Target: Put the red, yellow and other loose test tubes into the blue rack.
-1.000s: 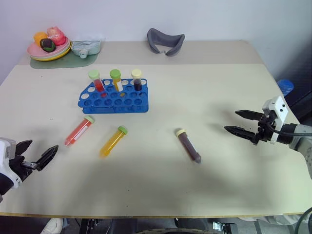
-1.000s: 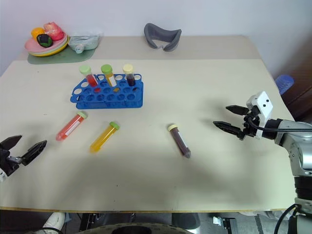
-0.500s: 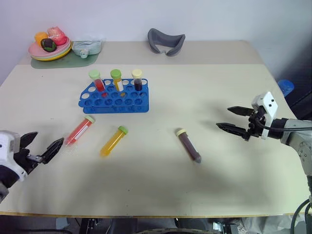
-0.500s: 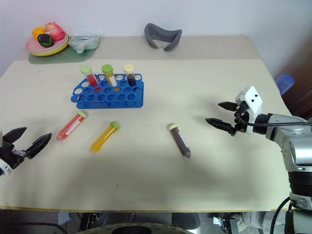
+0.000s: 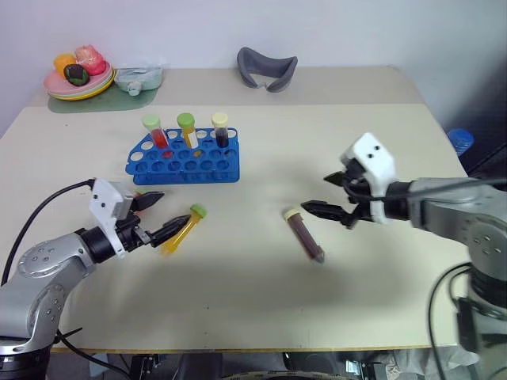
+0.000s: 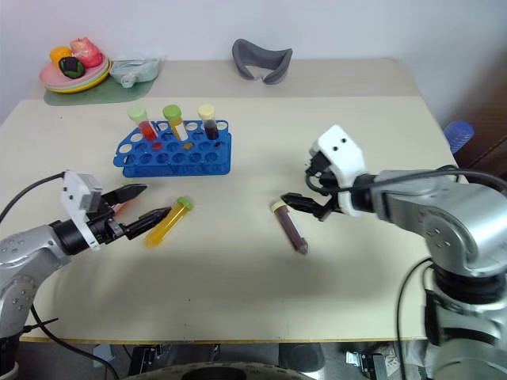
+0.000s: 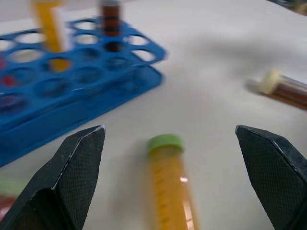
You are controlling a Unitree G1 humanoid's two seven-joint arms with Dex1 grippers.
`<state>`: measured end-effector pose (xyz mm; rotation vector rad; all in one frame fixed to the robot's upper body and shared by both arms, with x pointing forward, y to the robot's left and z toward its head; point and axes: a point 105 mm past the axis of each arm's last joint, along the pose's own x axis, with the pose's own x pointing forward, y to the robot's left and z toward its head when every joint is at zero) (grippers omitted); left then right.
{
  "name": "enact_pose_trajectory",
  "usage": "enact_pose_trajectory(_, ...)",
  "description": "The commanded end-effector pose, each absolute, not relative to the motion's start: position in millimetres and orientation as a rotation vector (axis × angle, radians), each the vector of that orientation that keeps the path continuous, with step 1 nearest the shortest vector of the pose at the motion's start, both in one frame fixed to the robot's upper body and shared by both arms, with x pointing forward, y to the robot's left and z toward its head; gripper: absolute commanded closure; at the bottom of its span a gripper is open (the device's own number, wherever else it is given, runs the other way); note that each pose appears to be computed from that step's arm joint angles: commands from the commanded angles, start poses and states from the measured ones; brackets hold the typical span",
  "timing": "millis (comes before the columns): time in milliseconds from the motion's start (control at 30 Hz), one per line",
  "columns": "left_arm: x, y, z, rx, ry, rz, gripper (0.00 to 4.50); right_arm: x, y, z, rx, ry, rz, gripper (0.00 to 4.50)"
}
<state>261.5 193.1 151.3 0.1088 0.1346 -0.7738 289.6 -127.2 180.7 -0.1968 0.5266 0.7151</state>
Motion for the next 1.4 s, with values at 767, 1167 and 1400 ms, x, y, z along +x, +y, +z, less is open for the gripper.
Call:
enact_pose_trajectory(767,249.9,151.8,138.1,0.133,0.097,-0.934,0.02,295.3,-89.7,125.9,-0.29,0.91,0.403,0.12)
enact_pose_trajectory(1167,248.5,152.8,138.6,0.131,0.083,-0.92,0.02,297.0,-98.7,113.7,-0.289,0.947,0.31,0.12)
enact_pose_trajectory(1400,248.9,153.9,138.7,0.138,0.08,-0.923,0.0,296.7,-99.6,113.8,-0.299,0.941,0.296,0.63)
